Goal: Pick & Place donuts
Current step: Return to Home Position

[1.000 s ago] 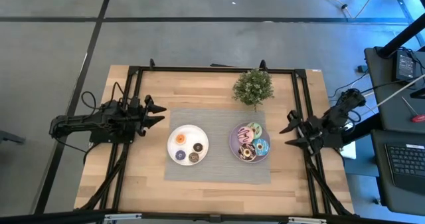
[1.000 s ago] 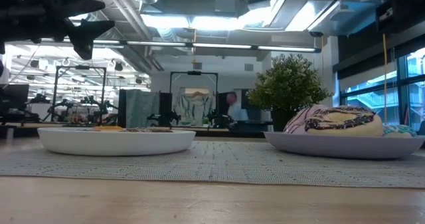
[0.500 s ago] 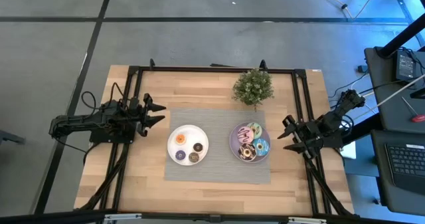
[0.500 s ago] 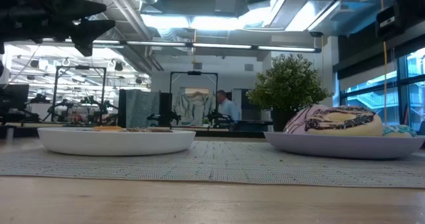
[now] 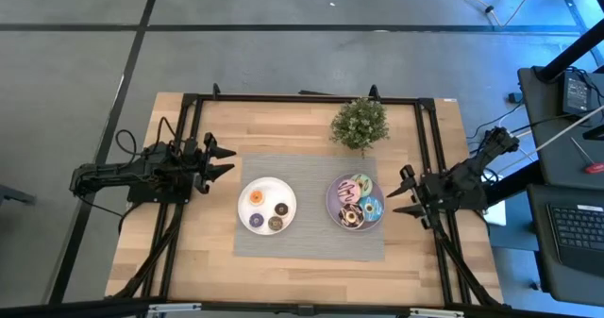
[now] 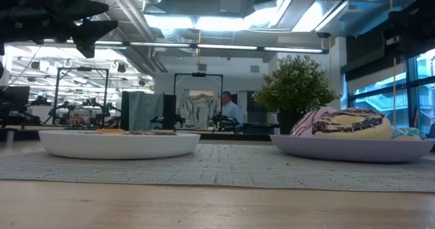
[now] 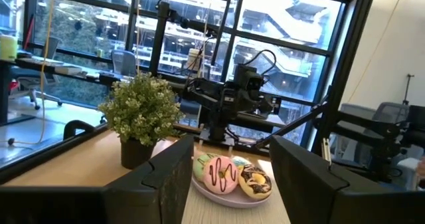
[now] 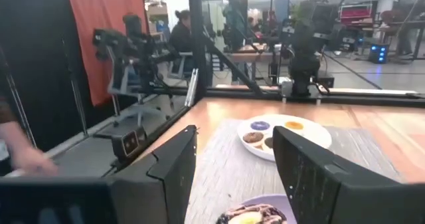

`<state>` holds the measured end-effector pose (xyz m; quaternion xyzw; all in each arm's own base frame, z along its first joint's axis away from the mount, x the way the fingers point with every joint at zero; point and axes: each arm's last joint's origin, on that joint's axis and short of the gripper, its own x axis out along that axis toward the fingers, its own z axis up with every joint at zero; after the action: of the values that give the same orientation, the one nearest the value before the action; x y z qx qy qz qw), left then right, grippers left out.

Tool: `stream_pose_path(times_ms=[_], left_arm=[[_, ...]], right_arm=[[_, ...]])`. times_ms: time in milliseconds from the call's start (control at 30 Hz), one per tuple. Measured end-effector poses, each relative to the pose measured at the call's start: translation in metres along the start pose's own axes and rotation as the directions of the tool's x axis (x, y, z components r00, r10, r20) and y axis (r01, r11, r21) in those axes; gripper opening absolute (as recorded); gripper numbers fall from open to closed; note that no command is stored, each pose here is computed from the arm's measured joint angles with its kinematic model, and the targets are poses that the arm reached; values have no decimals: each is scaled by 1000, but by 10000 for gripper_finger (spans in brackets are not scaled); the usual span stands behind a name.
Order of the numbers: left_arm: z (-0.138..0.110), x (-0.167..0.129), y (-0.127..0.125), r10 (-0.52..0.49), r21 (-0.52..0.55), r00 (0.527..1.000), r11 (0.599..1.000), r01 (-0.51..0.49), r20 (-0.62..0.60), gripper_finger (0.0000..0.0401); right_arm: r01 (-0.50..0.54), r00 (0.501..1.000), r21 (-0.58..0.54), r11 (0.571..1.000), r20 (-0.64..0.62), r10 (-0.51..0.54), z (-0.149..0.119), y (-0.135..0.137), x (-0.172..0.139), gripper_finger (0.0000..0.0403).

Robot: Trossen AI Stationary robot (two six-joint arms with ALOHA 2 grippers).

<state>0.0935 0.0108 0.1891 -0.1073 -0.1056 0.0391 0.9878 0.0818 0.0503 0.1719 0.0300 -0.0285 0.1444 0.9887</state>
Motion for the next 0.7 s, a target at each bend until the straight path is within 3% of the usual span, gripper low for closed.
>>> stream_pose_path(times_ms=[167,700], left_arm=[[0,0,0,0,0,1000,1000,0,0,192],[0,0,0,0,0,1000,1000,0,0,194]], right_arm=[[-5,1000,-66,998,-14,4,-1,0,1,199],[-26,1000,-64,998,-14,25,-1,1,1,199]])
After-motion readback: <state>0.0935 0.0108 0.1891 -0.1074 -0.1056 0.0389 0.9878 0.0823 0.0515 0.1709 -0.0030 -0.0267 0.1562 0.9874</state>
